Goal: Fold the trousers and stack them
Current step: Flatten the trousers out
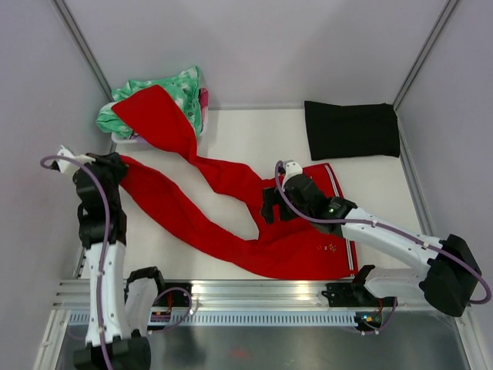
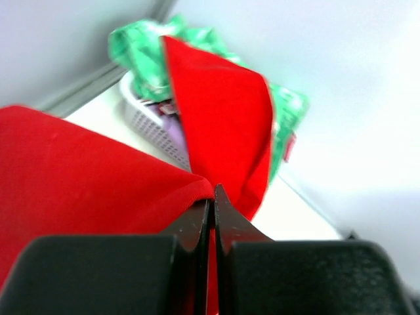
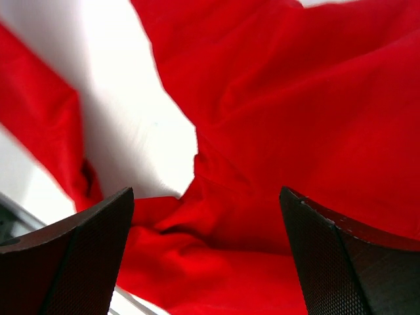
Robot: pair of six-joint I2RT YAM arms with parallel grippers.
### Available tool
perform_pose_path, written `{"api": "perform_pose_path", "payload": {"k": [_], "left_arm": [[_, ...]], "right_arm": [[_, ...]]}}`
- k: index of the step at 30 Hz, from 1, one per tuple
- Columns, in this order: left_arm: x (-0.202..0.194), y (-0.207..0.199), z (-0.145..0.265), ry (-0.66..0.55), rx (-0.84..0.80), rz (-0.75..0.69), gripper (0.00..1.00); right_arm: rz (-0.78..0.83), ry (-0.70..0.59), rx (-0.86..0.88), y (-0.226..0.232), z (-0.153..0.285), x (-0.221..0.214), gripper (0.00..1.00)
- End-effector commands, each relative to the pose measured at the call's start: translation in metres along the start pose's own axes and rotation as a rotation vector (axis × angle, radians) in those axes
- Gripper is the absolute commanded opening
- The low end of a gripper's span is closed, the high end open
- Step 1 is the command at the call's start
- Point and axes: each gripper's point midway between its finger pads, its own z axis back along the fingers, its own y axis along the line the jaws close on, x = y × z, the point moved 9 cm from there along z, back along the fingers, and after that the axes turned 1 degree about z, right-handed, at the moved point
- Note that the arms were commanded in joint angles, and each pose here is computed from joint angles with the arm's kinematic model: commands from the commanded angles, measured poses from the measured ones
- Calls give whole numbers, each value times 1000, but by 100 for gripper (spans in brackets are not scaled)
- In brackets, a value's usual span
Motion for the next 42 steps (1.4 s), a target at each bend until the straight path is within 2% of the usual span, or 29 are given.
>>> {"api": "perform_pose_path", "payload": {"k": [1, 3, 6, 7, 8, 11, 14, 15, 18, 20, 23, 24, 25, 26, 27, 28, 29, 33, 35, 36, 37, 38, 40, 41, 42], "left_arm": [[-14, 16, 45, 72, -224, -365, 2], [-21, 29, 52, 53, -186, -344, 2], [-19, 58, 60, 4, 164, -229, 2], [-13, 72, 63, -51, 332, -211, 2], [-15, 80, 72, -22, 452, -168, 2], [-6, 83, 75, -21, 562, -218, 2], [-5, 80, 60, 52, 642, -278, 2], [-9, 85, 50, 81, 713, -313, 2], [-2, 85, 33, 96, 822, -299, 2], [9, 86, 27, 59, 865, -236, 2], [13, 79, 17, 77, 687, -191, 2], [8, 66, 14, 142, 509, -164, 2], [21, 48, 11, 63, 339, -171, 2], [17, 40, 9, 78, 220, -178, 2], [22, 17, 7, 74, -14, -207, 2], [26, 4, 6, 80, -129, -232, 2], [26, -12, 9, 133, -291, -255, 2], [63, -70, 35, 84, -676, -381, 2], [79, -84, 58, 5, -738, -445, 2], [81, -81, 61, -28, -710, -468, 2], [70, -70, 56, -6, -662, -460, 2], [68, -58, 52, -30, -554, -438, 2], [44, -28, 40, 46, -372, -361, 2], [35, -6, 35, 51, -186, -316, 6], [18, 14, 37, 73, -96, -265, 9]], "right_arm": [[-49, 22, -47, -3, -18, 0, 98], [-49, 47, -35, -2, -27, -3, 98], [-28, 83, -17, 0, -34, -5, 98], [-21, 86, -15, 0, -35, -4, 98], [-7, 88, -21, -1, -35, -5, 98], [35, 98, -2, -1, -32, -5, 98], [85, 94, 77, 3, -25, -4, 98], [117, 87, 149, 7, -18, -5, 98], [232, 47, 226, 18, -3, -14, 97], [297, 72, 241, 30, 3, -27, 97], [323, 137, 257, 40, -1, -46, 93], [318, 153, 257, 39, -3, -52, 92], [287, 158, 245, 40, -6, -54, 91], [268, 147, 237, 41, -9, -55, 91], [234, 116, 175, 38, -13, -52, 92], [212, 88, 136, 37, -15, -48, 93], [180, 52, 87, 37, -17, -41, 94], [107, -33, -41, 33, -17, -9, 95], [76, -60, -34, 30, -14, 3, 96], [69, -67, -16, 30, -13, 6, 96], [58, -73, -3, 27, -12, 9, 96], [60, -70, 31, 27, -11, 7, 96], [63, -55, 42, 26, -11, 2, 96], [79, -29, 61, 25, -12, -4, 96], [88, -15, 69, 26, -13, -7, 96]]}}
